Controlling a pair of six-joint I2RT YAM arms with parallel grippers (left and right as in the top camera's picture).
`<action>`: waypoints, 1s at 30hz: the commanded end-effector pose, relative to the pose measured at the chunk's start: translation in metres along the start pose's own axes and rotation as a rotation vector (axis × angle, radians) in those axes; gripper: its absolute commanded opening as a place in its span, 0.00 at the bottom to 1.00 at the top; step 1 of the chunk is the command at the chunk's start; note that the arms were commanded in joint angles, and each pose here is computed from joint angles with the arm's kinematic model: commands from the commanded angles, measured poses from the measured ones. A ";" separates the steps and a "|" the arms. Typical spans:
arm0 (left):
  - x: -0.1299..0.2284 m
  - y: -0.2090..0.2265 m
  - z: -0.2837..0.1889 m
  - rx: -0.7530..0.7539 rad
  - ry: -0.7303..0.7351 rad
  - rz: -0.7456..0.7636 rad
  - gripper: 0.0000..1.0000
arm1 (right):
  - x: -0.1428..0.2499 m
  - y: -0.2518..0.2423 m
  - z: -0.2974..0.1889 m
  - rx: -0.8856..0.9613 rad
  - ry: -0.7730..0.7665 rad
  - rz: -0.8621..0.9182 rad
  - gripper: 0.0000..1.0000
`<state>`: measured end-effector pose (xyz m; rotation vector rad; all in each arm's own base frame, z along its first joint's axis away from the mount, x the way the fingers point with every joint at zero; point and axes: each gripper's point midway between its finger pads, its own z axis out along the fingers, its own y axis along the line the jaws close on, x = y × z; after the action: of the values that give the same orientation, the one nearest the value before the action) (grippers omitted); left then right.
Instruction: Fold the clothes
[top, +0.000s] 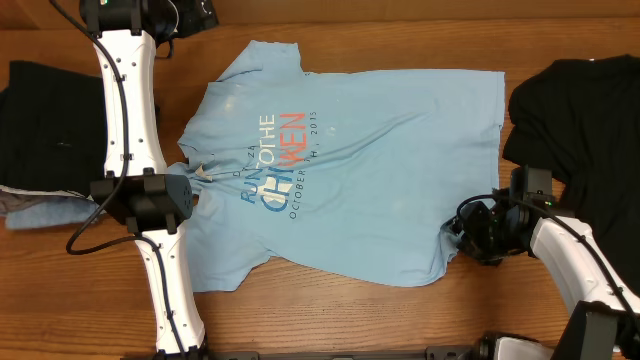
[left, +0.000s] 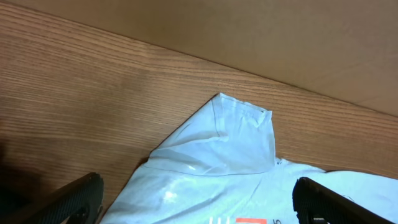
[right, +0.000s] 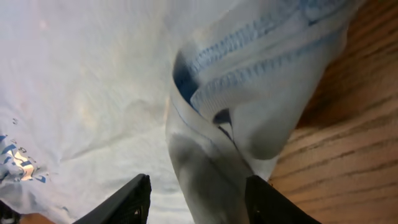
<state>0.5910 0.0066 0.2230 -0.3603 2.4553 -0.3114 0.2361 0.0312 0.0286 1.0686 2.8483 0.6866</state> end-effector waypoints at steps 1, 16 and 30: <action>-0.007 -0.004 -0.011 0.017 -0.025 -0.015 1.00 | -0.007 0.003 -0.006 0.007 -0.025 -0.014 0.53; -0.007 -0.004 -0.011 0.017 -0.025 -0.015 1.00 | 0.018 0.043 -0.009 -0.227 0.106 -0.120 0.54; -0.007 -0.004 -0.011 0.017 -0.025 -0.015 1.00 | 0.012 0.018 -0.008 -0.098 0.069 -0.127 0.50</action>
<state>0.5910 0.0066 0.2230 -0.3603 2.4553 -0.3114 0.2365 0.0704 0.0524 0.7638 2.8393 1.0677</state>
